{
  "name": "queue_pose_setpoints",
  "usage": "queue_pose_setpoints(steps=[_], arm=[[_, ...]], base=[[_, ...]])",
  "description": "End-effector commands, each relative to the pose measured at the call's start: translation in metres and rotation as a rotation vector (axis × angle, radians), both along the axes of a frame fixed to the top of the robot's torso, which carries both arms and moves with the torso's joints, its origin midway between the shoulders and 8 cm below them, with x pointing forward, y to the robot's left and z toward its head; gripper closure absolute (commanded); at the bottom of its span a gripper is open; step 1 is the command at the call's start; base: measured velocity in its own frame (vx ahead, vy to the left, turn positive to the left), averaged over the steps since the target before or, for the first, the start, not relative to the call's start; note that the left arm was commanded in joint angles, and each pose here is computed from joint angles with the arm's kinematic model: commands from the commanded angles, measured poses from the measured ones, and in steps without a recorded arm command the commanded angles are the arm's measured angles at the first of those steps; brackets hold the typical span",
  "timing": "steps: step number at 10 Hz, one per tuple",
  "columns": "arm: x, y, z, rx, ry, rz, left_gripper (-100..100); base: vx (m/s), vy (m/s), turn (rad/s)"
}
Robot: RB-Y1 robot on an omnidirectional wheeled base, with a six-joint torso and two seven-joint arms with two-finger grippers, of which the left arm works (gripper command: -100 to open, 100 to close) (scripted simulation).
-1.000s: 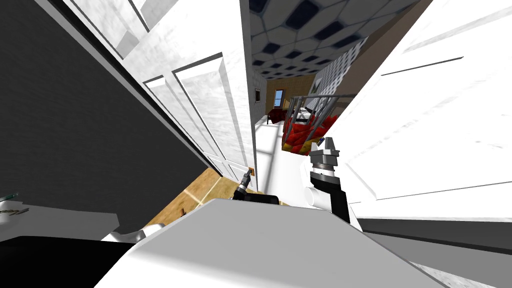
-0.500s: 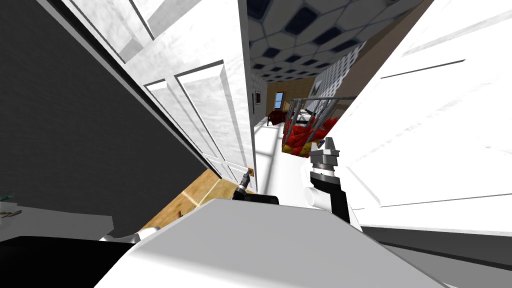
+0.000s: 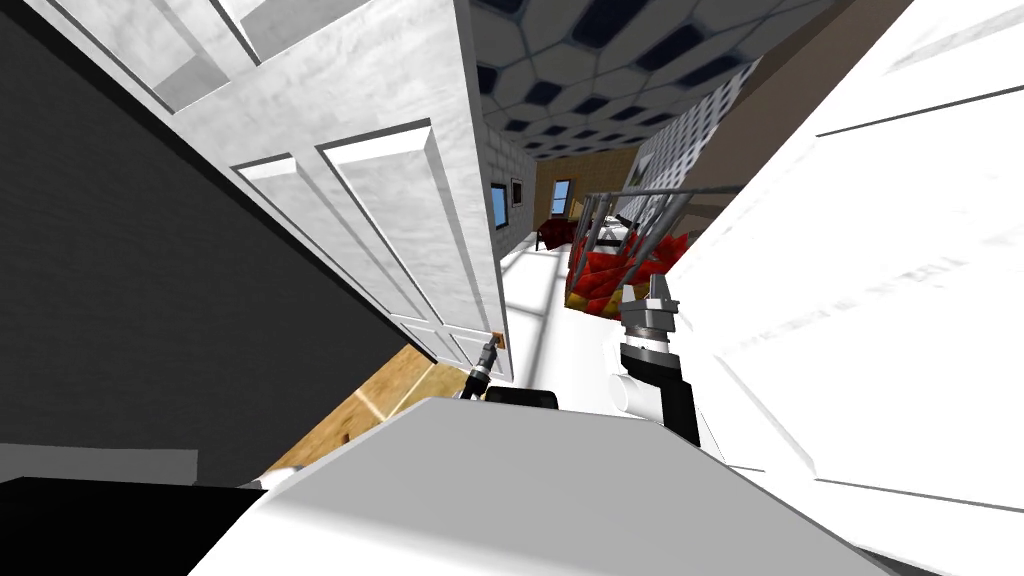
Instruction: Push the door open
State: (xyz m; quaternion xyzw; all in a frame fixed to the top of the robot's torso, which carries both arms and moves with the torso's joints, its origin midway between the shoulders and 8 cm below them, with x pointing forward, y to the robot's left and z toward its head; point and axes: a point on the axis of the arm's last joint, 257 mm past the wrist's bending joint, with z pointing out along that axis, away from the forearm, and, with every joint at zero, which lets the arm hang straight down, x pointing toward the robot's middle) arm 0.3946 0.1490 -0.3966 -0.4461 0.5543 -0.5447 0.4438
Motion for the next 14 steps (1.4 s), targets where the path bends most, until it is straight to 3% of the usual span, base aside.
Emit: queue_pose_setpoints(steps=[1,8,9,14], arm=[[0.004,0.022,0.003,0.011,-0.01,0.041,100],[0.017,0.058,0.004,0.018,-0.014,0.132,100],[0.013,0.048,0.001,0.015,-0.008,0.114,-100],[0.007,0.041,0.004,0.0,-0.01,0.106,-100]], base=[[0.192,-0.119,0.079],[0.133,-0.086,0.066],[-0.056,-0.064,0.057],[-0.209,-0.011,0.017]])
